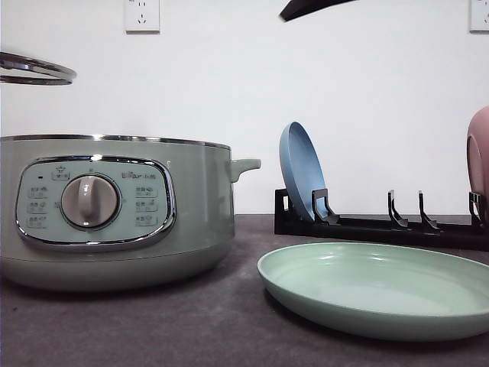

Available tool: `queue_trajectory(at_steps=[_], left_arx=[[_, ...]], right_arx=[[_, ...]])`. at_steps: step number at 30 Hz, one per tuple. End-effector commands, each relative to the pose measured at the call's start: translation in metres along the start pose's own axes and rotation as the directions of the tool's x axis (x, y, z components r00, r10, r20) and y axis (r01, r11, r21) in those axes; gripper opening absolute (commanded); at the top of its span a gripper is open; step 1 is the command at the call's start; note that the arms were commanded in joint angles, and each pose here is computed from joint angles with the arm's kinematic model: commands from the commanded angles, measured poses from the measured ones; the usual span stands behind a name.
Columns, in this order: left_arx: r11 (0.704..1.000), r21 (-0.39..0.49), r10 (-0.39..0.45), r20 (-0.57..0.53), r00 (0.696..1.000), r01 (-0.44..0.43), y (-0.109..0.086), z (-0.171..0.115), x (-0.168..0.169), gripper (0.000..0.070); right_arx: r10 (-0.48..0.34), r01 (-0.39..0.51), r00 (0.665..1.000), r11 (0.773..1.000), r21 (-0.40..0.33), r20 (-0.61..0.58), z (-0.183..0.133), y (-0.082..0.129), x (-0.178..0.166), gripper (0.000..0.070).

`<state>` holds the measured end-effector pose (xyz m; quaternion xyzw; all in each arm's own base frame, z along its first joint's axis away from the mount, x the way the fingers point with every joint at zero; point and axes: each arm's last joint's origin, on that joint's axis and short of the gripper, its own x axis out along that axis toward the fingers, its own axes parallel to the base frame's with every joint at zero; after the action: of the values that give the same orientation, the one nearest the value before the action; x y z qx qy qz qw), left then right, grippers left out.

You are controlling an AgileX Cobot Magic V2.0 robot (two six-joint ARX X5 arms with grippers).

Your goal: Transfer potato from steamer to green plate

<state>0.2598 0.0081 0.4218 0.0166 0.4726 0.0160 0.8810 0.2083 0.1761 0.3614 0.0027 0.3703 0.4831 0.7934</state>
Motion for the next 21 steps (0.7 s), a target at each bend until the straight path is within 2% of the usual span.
queue_trajectory(at_steps=[1, 7, 11, 16, 21], left_arx=[[1.000, 0.005, 0.006, 0.076, 0.997, -0.006, 0.001, 0.006, -0.013, 0.0001], [1.000, 0.005, 0.006, 0.076, 0.997, -0.006, 0.001, 0.006, -0.013, 0.0001], [1.000, 0.000, 0.009, 0.075, 0.997, -0.009, 0.002, 0.005, -0.013, 0.0001], [1.000, -0.004, 0.012, 0.075, 0.997, -0.012, 0.004, 0.005, -0.013, 0.0001], [1.000, -0.004, 0.012, 0.075, 0.997, -0.012, 0.004, 0.005, -0.013, 0.0001]], right_arx=[[0.015, -0.015, 1.000, 1.000, -0.008, 0.012, 0.016, 0.004, 0.006, 0.0427], [0.000, 0.000, 1.000, 0.999, -0.048, 0.000, 0.060, 0.007, 0.034, 0.0430], [-0.029, 0.028, 0.999, 0.998, -0.064, -0.023, 0.083, 0.006, 0.062, 0.0491], [-0.062, 0.058, 0.996, 0.995, -0.078, -0.058, 0.094, 0.002, 0.105, 0.0494], [-0.102, 0.093, 0.988, 0.992, -0.089, -0.112, 0.089, -0.001, 0.151, 0.0496]])
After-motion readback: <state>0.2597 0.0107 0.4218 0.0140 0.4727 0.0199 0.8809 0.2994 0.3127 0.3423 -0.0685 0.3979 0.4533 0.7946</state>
